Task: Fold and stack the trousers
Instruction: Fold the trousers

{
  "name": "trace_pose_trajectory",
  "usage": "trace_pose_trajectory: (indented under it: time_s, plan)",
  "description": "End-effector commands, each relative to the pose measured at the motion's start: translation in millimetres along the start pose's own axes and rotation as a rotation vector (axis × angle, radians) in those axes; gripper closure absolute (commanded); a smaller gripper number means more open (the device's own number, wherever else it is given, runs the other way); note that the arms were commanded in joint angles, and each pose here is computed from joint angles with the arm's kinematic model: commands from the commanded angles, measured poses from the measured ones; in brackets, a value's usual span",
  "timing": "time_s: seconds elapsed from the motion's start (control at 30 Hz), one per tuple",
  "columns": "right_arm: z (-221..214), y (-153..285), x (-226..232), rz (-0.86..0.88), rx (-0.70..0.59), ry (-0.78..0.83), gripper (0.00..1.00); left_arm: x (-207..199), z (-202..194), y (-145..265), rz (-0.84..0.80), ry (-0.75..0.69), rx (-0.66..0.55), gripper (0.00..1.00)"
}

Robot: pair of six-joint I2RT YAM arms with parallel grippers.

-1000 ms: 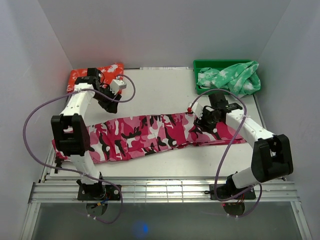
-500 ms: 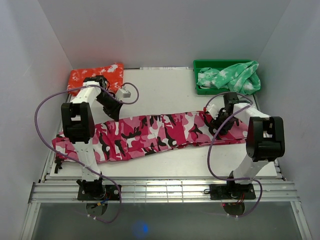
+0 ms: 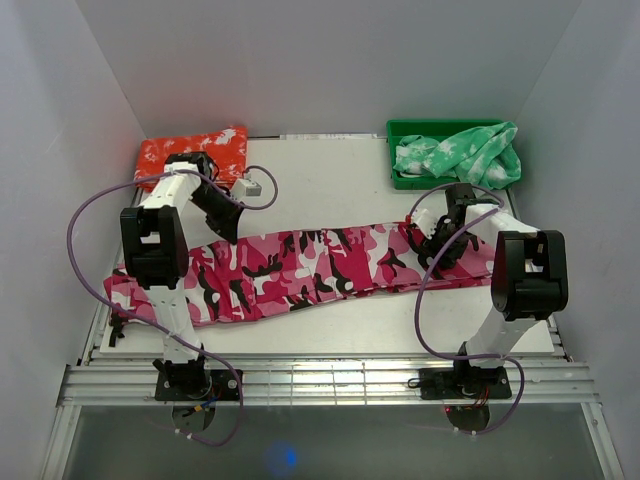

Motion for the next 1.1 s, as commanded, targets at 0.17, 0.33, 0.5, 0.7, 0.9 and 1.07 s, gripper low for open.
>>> trace_pose_trajectory:
  time_s: [0.17, 0.33, 0.5, 0.7, 0.9, 1.07]
  plan:
    - [-37.0, -11.4, -5.1, -0.028, 0.127, 0.073, 0.47, 38.4, 22.5, 39.9, 0.218, -0.047, -0.066, 1.0]
    - [-35.6, -7.8, -8.1, -0.045, 0.125, 0.079, 0.44, 56.5, -8.7, 10.8, 0.218, 0.005, 0.018, 1.0]
    - [-11.0, 25.7, -21.3, -0.09, 0.049, 0.048, 0.32, 55.8, -36.8, -19.7, 0.186, 0.02, 0.091, 0.87]
    - [-10.3, 78.6, -39.3, 0.016, -0.049, -0.178, 0.25, 56.0, -14.6, -1.3, 0.234, 0.008, 0.006, 0.24]
    - [-47.2, 107.3, -69.7, 0.05, -0.083, -0.52, 0.3, 33.6, 46.9, 54.3, 0.29, -0.044, -0.177, 0.21]
    - [-90.9, 103.9, -69.3, 0.117, -0.14, -0.829, 0.41, -14.2, 93.8, 41.8, 0.231, -0.139, -0.23, 0.23]
Point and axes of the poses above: each gripper's point midway between its finger pads, its own y axis back along the fingers, its own x axis along the line the jaws close on, z = x × y, the point moved 2 cm from there along y, back along the fingers, and after that the axes turned 7 degrees about -y, right-handed, at the moved point
